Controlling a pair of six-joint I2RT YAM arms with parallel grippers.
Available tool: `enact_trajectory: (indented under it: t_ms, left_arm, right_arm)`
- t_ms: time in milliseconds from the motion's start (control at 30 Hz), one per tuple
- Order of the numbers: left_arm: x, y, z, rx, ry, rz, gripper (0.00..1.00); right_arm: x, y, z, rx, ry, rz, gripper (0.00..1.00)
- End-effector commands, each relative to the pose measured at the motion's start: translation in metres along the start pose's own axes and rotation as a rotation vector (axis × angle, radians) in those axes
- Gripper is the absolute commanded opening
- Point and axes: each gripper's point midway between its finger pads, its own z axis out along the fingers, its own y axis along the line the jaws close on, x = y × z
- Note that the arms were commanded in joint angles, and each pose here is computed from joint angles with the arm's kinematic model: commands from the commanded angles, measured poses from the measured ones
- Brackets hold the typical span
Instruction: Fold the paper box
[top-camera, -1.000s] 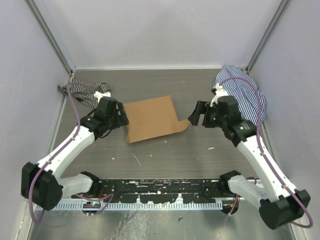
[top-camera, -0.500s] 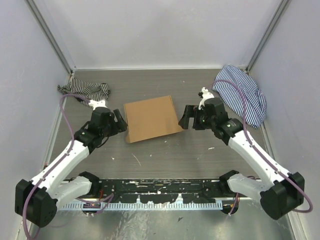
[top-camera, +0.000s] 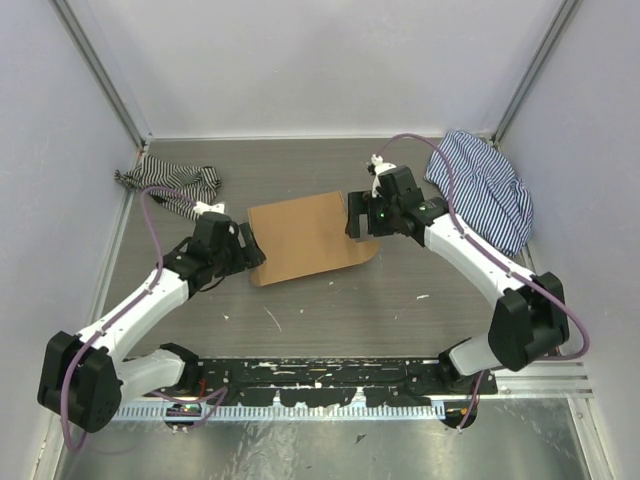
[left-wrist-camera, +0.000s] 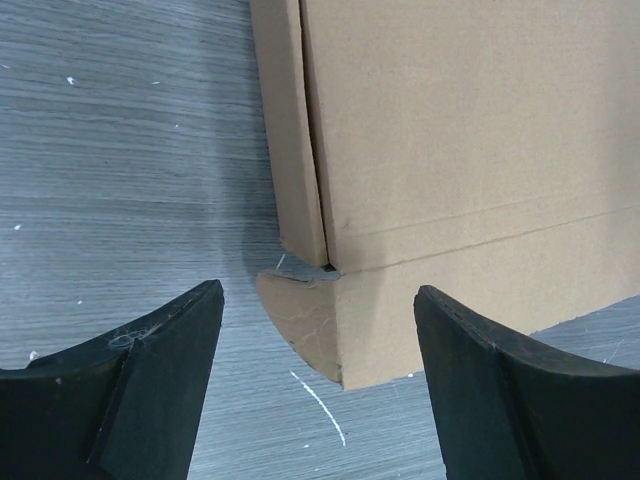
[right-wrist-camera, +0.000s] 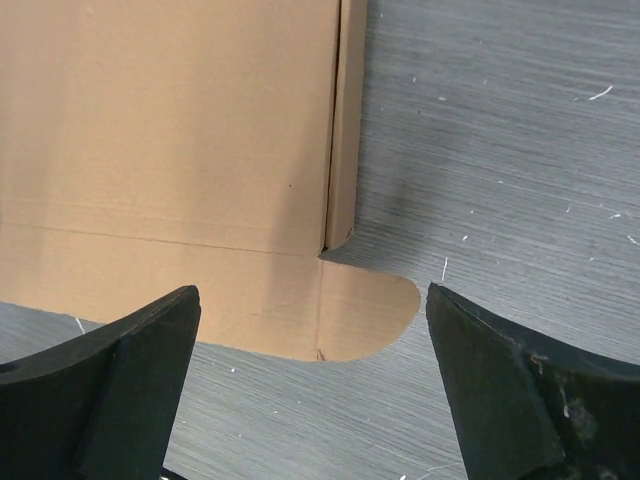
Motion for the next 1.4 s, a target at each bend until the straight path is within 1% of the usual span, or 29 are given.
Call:
enact_trajectory:
  t_ms: [0,233,500,700,833,933,1067,1233,1300,1367]
  left_arm:
    - [0.002,-0.005,0.008,0.031,0.002,-0.015,0.83]
    - [0.006,-0.009,0.017,0.039,0.042,-0.016,0.82]
    - [0.024,-0.014,0.012,0.065,0.140,-0.015,0.80]
    - [0.034,-0.023,0.012,0.102,0.150,-0.036,0.80]
    - [0.040,-0.024,0.017,0.101,0.158,-0.030,0.79]
    - [0.043,-0.024,0.021,0.093,0.165,-0.024,0.79]
    - [0.046,-0.027,0.025,0.095,0.178,-0.026,0.79]
    - [0.044,-0.035,0.024,0.113,0.174,-0.023,0.79]
    - [0.045,-0.038,0.023,0.122,0.178,-0.021,0.79]
    - [0.046,-0.041,0.022,0.128,0.181,-0.018,0.79]
  right_arm:
    - [0.000,0.012,0.011,-0.049,0.019,-0.030,0.99]
    - [0.022,0.026,0.029,-0.062,0.075,-0.050,0.96]
    - [0.042,0.023,0.033,-0.053,0.116,-0.054,0.95]
    - [0.053,0.024,0.038,-0.065,0.143,-0.060,0.95]
    - [0.055,0.015,0.042,-0.017,0.141,-0.073,0.95]
    - [0.053,0.009,0.044,0.017,0.135,-0.080,0.98]
    - [0.060,0.021,0.048,-0.056,0.165,-0.078,0.98]
    - [0.068,0.035,0.045,-0.150,0.192,-0.078,0.94]
    - [0.070,0.040,0.042,-0.178,0.197,-0.074,0.90]
    - [0.071,0.045,0.037,-0.208,0.200,-0.070,0.90]
